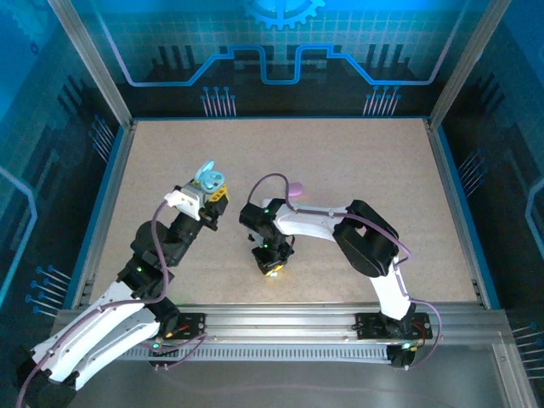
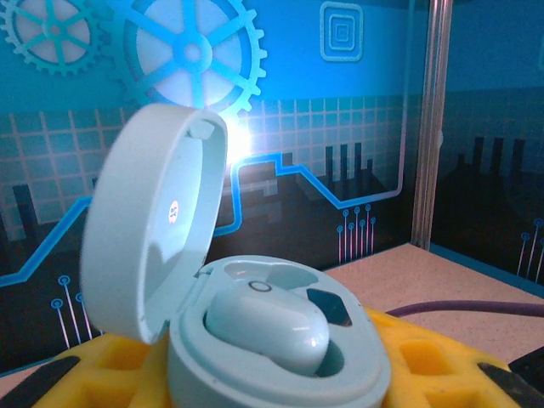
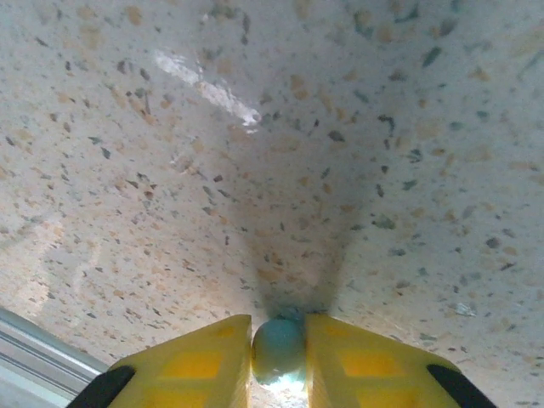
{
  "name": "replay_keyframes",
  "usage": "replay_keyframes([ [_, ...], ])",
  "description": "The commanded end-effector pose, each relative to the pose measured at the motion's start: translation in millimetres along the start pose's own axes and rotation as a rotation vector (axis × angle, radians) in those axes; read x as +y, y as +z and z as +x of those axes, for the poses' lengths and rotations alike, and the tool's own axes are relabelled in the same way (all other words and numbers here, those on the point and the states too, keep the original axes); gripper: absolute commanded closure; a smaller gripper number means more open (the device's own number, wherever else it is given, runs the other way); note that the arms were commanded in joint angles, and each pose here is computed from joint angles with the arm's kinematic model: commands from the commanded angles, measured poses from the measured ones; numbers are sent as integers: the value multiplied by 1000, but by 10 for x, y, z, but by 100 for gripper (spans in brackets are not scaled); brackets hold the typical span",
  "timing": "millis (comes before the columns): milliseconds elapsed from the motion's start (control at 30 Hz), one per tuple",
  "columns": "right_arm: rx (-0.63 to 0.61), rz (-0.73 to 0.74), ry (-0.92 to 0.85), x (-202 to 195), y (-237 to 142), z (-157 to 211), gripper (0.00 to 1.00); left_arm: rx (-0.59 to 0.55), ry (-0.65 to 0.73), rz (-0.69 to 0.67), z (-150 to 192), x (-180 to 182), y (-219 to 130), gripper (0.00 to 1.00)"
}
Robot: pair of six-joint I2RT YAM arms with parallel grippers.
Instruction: Insert wireless bluetooth earbuds into charging case
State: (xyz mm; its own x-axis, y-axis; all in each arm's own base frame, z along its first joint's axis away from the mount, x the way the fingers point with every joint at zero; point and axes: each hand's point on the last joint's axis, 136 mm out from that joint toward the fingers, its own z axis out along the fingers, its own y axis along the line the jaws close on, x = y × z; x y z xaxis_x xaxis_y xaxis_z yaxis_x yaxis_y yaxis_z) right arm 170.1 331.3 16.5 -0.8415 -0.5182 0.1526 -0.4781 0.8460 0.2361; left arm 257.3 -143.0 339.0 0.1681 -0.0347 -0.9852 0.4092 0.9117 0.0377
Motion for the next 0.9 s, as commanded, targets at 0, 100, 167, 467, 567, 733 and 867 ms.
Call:
replay_keyframes([
  [0,-55,29,49,-162,-246,-5,80,-15,-22,18,-21,-40,46,69],
  [100,-88,37,87,-341,-356,-9,80,-9,-42,36,7,-81,94,69],
  [167,-94,42,114,-485,-378,3,80,-2,-52,47,35,-109,133,70],
  [467,-73,49,220,-977,-321,70,80,19,-80,91,107,-209,234,69],
  [567,-66,51,230,-1029,-308,68,79,20,-81,103,114,-234,249,69],
  [733,-57,51,227,-1040,-273,46,77,24,-80,113,121,-254,265,69],
  [867,-45,52,226,-1044,-237,15,76,26,-79,115,124,-259,279,69],
])
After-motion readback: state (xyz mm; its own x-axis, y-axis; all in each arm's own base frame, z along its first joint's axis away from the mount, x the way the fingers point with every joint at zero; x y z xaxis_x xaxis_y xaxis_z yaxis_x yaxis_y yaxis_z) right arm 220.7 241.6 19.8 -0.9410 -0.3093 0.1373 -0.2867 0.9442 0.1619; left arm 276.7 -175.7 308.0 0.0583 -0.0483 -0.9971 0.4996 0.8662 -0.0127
